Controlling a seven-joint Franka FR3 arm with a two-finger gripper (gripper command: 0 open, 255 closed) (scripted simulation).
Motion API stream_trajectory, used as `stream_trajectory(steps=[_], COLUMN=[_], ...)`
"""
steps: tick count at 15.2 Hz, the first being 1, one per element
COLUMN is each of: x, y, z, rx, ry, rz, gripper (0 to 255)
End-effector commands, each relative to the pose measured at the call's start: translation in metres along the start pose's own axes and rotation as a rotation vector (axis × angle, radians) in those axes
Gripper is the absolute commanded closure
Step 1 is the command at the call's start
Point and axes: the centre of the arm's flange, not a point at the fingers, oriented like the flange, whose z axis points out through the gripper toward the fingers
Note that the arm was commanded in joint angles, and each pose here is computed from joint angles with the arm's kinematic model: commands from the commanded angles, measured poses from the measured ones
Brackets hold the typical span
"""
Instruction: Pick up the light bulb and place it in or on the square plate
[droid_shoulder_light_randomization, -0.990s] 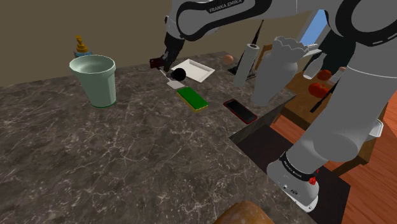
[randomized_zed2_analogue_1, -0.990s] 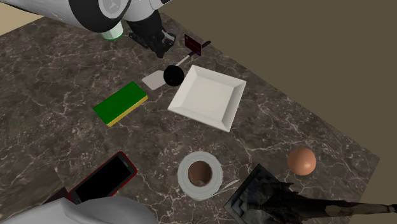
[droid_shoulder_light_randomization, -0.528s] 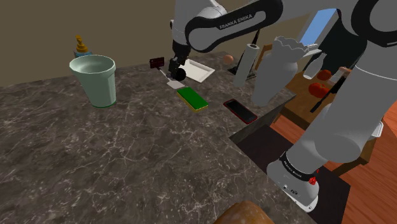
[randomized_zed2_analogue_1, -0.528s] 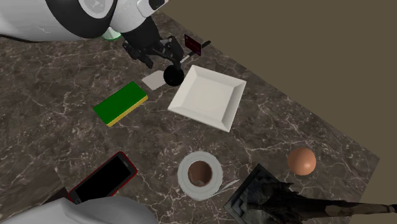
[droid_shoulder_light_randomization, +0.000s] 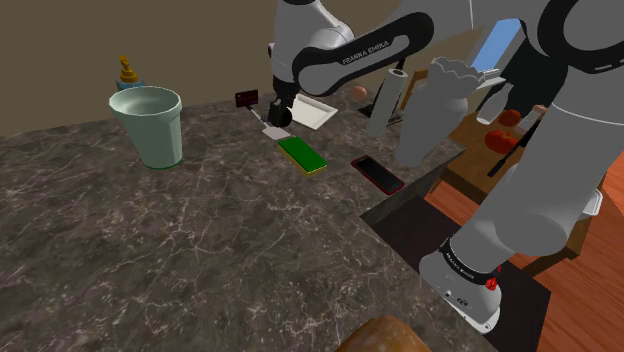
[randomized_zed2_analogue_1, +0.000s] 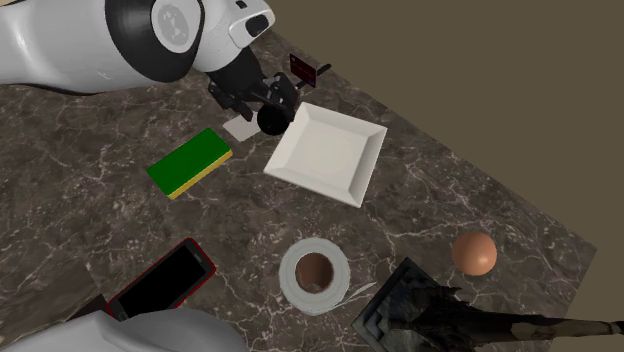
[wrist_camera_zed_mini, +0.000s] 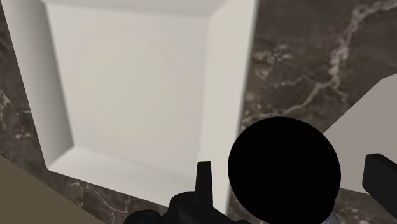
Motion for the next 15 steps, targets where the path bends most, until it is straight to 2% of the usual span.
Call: stream_trajectory(steps=[1, 7, 8, 15], x=[0.0005, 0.0005, 0.0005, 0.0003], y=[-0.0007, -0.0007, -0.0007, -0.0006], z=[0.0057, 0.0057, 0.0057, 0.0056], rx=[0.000, 0.000, 0.000, 0.000], ry=[0.000, 0.000, 0.000, 0.000], rz=[0.000, 0.000, 0.000, 0.000], gripper=[0, 0, 255, 255])
